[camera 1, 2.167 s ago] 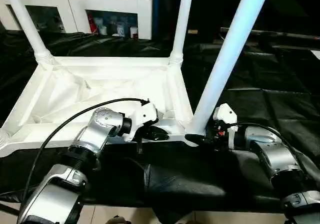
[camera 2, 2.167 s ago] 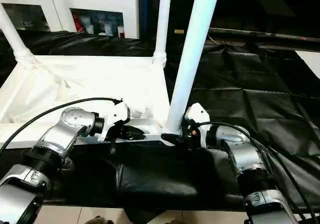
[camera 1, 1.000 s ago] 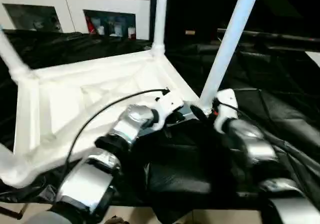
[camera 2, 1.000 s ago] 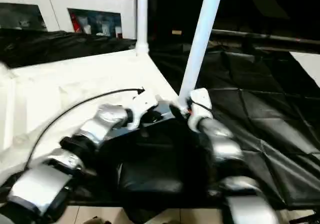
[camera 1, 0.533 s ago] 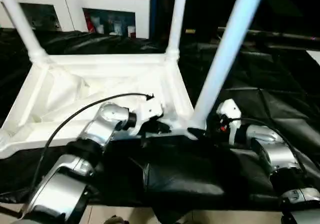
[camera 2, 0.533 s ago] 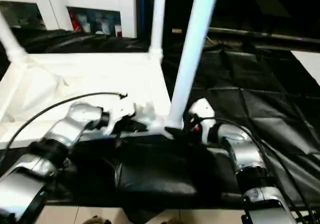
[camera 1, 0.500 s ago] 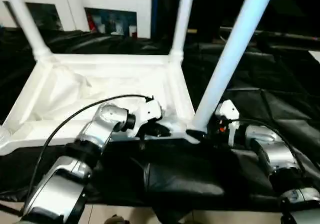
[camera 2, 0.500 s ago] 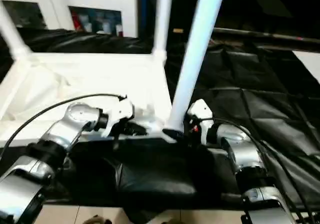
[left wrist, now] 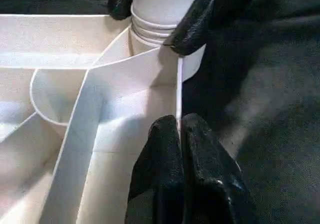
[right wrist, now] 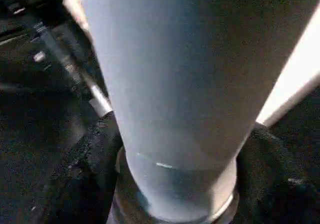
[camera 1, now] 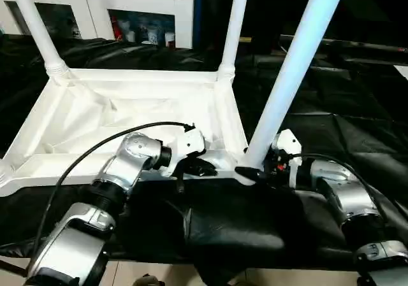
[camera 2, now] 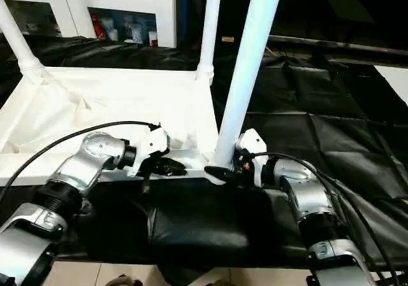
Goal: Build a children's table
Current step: Rotate leg to tighten
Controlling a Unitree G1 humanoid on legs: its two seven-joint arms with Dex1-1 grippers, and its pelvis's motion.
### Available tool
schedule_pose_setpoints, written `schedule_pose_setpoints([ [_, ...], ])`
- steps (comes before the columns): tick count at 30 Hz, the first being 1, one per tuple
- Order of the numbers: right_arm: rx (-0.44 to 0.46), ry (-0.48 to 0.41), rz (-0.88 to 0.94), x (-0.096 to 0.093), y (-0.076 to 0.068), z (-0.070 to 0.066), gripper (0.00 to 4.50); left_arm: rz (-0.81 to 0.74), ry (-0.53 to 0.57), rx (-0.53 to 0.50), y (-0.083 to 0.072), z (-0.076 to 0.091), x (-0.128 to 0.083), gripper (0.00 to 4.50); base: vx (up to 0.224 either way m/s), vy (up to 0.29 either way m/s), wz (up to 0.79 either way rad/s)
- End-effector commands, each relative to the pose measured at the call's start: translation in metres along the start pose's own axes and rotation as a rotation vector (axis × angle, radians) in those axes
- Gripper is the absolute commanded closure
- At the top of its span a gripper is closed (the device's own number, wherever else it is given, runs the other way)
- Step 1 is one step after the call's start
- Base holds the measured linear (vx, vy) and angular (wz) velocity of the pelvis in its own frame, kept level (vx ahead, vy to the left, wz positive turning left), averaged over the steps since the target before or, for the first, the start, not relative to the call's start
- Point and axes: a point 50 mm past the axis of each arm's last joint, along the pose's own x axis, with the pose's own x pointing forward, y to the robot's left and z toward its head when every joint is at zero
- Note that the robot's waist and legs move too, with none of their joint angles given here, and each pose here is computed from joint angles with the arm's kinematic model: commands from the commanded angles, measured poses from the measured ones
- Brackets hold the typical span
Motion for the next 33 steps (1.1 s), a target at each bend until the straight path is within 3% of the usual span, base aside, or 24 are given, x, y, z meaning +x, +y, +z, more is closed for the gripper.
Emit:
schedule_pose_setpoints([
  [1,0.06,0.045,-0.064,0.007,0.003,-0.013,1.72,0.08,0.029,-0.048,0.003,0.001,0.014,4.5,0.0,0.0,0.0],
  [5,0.144,0.075,-0.262,0.02,0.001,-0.025,1.75,0.186,0.05,-0.074,0.006,0.01,0.034,4.5,0.0,0.0,0.0],
  [6,0.208,0.091,-0.407,0.03,-0.002,-0.03,1.75,0.246,0.063,-0.087,0.007,0.016,0.047,4.5,0.0,0.0,0.0],
  [8,0.239,0.098,-0.471,0.035,-0.003,-0.031,1.75,0.27,0.069,-0.091,0.007,0.019,0.052,4.5,0.0,0.0,0.0],
  [9,0.265,0.103,-0.541,0.049,0.001,-0.028,1.75,0.292,0.084,-0.088,0.005,0.023,0.062,4.5,0.0,0.0,0.0],
  [14,0.174,0.083,-0.505,0.071,0.012,-0.014,1.75,0.285,0.096,-0.057,0.003,0.024,0.066,4.5,0.0,0.0,0.0],
  [15,0.168,0.065,-0.494,0.073,0.013,-0.011,1.2,0.285,0.092,-0.057,0.004,0.024,0.066,4.5,0.0,0.0,0.0],
  [16,0.163,0.05,-0.489,0.073,0.013,-0.009,1.2,0.282,0.089,-0.056,0.004,0.024,0.065,4.5,0.0,0.0,0.0],
  [21,0.126,-0.047,-0.463,0.059,-0.002,0.003,0.69,0.233,0.032,-0.036,0.007,0.021,0.054,4.5,0.0,0.0,0.0],
  [26,0.021,-0.087,-0.24,0.033,-0.007,0.01,0.69,0.082,-0.023,0.004,0.0,0.013,0.038,4.5,0.0,0.0,0.0],
  [33,-0.078,-0.081,-0.048,0.002,-0.01,0.012,0.69,-0.061,-0.007,0.028,-0.006,-0.001,0.012,4.5,0.0,0.0,0.0],
])
